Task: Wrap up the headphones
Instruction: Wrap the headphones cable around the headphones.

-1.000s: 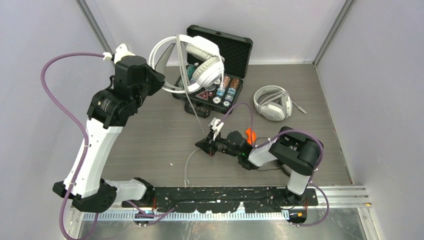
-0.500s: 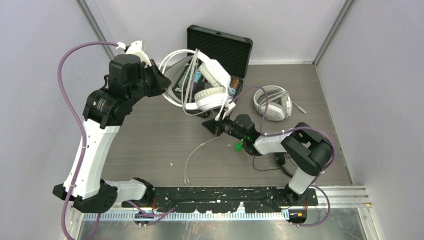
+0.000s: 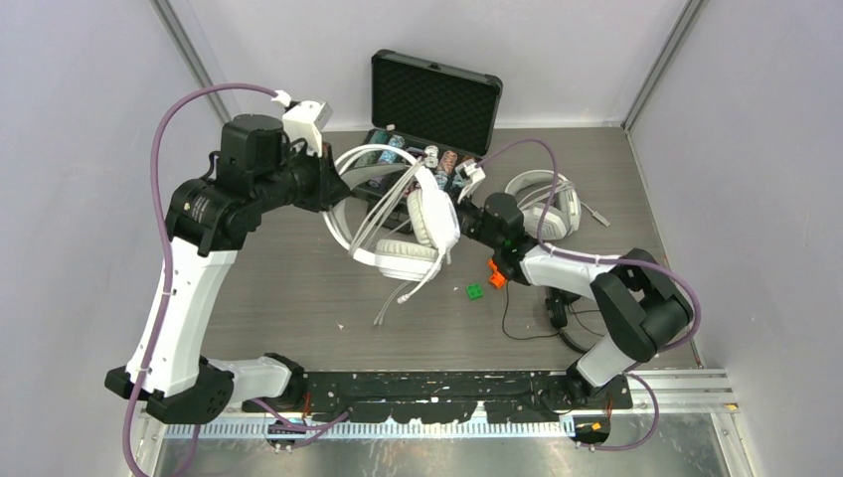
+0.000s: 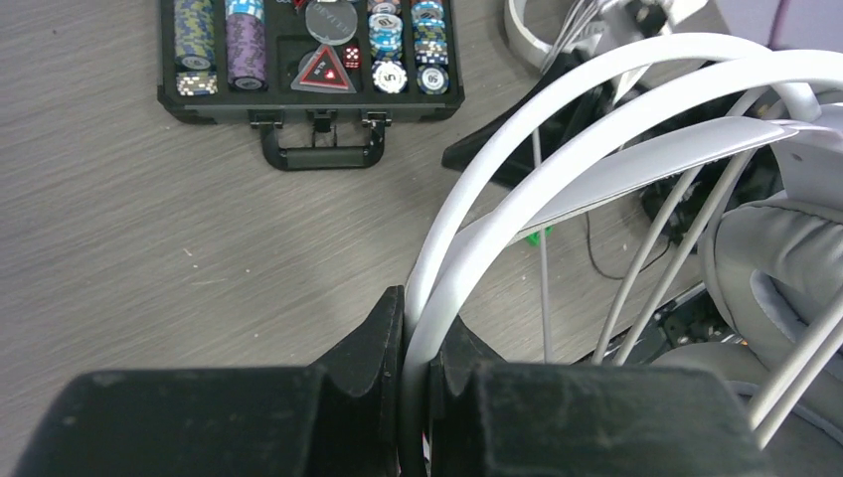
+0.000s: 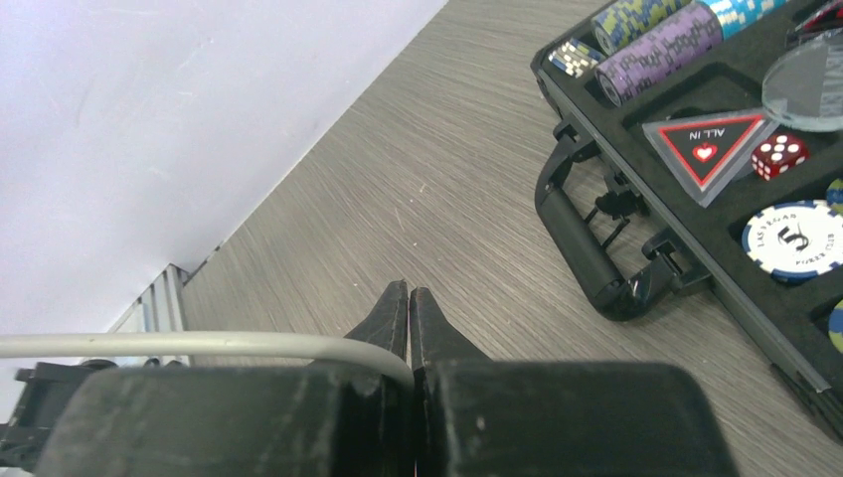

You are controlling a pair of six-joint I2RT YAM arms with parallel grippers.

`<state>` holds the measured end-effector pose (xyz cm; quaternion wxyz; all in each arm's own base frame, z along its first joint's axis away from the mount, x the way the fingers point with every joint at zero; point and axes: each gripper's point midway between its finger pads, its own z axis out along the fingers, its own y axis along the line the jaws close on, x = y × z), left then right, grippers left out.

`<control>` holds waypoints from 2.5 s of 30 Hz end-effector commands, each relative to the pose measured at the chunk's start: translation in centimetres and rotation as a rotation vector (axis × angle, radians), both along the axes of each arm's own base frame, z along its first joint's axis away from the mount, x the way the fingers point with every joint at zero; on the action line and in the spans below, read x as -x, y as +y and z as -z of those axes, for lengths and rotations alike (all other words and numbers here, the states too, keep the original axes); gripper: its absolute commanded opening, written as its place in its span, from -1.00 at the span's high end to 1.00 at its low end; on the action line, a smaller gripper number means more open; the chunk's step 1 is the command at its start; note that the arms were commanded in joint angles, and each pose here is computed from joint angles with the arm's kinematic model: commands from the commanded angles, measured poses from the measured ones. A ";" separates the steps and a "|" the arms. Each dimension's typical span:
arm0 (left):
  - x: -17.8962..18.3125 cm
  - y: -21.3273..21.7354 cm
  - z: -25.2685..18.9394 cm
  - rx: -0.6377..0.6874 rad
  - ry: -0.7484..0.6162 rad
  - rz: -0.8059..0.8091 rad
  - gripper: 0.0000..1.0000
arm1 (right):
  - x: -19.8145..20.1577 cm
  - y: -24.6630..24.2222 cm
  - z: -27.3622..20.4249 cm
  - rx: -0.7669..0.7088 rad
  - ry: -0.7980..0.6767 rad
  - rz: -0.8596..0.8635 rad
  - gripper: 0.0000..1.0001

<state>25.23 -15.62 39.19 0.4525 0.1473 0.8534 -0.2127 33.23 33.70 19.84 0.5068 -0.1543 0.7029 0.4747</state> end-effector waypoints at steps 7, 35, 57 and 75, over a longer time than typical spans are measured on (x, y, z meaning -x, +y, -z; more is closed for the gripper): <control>0.0 2.1 0.8 -0.186 -0.179 0.085 1.00 | 0.9 -1.2 -7.5 -0.036 0.013 -0.051 0.99; -3.5 4.0 5.3 -0.588 -0.316 0.258 1.00 | 10.7 -2.5 -12.9 0.017 0.259 -0.389 0.99; -4.6 4.6 4.3 -0.541 -0.324 0.089 1.00 | 12.2 -0.2 -20.2 -0.346 0.329 -0.578 0.84; -6.2 7.4 4.2 -0.443 -0.172 -0.304 1.00 | 10.3 3.3 -23.2 -0.383 0.323 -0.572 0.74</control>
